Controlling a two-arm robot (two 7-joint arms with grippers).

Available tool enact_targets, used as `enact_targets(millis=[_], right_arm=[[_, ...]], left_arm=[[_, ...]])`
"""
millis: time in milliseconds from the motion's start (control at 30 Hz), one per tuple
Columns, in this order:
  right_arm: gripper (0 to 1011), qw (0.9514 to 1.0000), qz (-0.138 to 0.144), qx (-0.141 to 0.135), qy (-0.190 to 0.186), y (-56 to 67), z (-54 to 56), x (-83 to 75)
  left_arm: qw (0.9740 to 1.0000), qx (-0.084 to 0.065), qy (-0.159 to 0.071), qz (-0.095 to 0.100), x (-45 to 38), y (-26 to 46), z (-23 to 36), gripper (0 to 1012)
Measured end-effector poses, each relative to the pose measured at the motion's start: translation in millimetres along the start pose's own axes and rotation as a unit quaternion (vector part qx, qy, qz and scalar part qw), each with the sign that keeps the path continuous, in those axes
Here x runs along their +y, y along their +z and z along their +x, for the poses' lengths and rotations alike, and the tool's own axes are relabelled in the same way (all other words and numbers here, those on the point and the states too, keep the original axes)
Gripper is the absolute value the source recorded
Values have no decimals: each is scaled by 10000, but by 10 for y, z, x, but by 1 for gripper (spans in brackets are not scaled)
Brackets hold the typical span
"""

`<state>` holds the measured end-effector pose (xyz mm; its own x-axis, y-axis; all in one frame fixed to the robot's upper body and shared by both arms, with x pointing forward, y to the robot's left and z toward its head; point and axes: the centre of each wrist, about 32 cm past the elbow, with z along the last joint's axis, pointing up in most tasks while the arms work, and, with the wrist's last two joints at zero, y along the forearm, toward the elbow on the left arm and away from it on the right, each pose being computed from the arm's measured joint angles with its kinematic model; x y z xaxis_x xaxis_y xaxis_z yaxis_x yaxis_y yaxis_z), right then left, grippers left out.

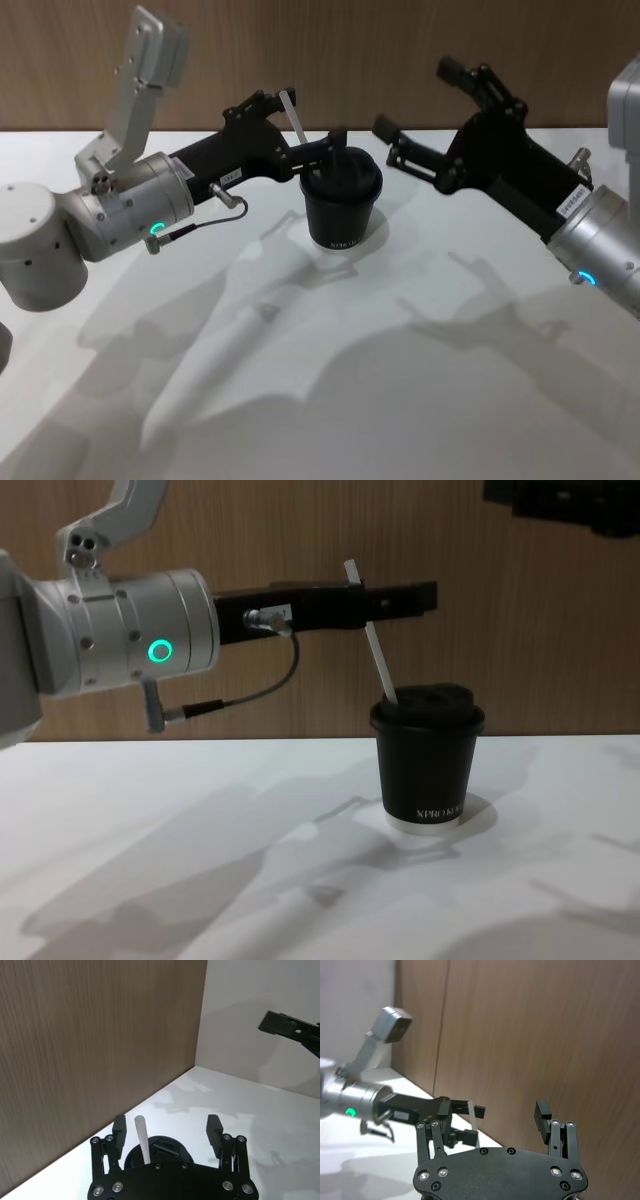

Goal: Pick up the straw with one hand, pass it to the other hand, and insert it into the cup.

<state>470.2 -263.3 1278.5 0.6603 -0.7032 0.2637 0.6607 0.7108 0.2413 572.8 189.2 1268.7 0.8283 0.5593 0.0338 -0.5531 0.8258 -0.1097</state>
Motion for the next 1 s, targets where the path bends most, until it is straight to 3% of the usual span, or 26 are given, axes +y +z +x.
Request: enact_targets(millis=[200, 467, 667, 1000], right_arm=[[1001, 9978, -104, 493, -441, 37, -83, 54], [1001, 9883, -303, 1132, -973, 87, -202, 131], [1001, 9815, -429, 1447, -1175, 106, -265, 170], [1001, 9760, -588, 1686, -1244, 118, -324, 192]], left_arm=[[9999, -2, -9, -149, 48, -83, -20, 1003], [9997, 10, 26, -242, 98, -158, -36, 1003], [9996, 18, 112, -263, 130, -200, -43, 1003], [9991, 48, 275, -305, 159, -261, -50, 1003]])
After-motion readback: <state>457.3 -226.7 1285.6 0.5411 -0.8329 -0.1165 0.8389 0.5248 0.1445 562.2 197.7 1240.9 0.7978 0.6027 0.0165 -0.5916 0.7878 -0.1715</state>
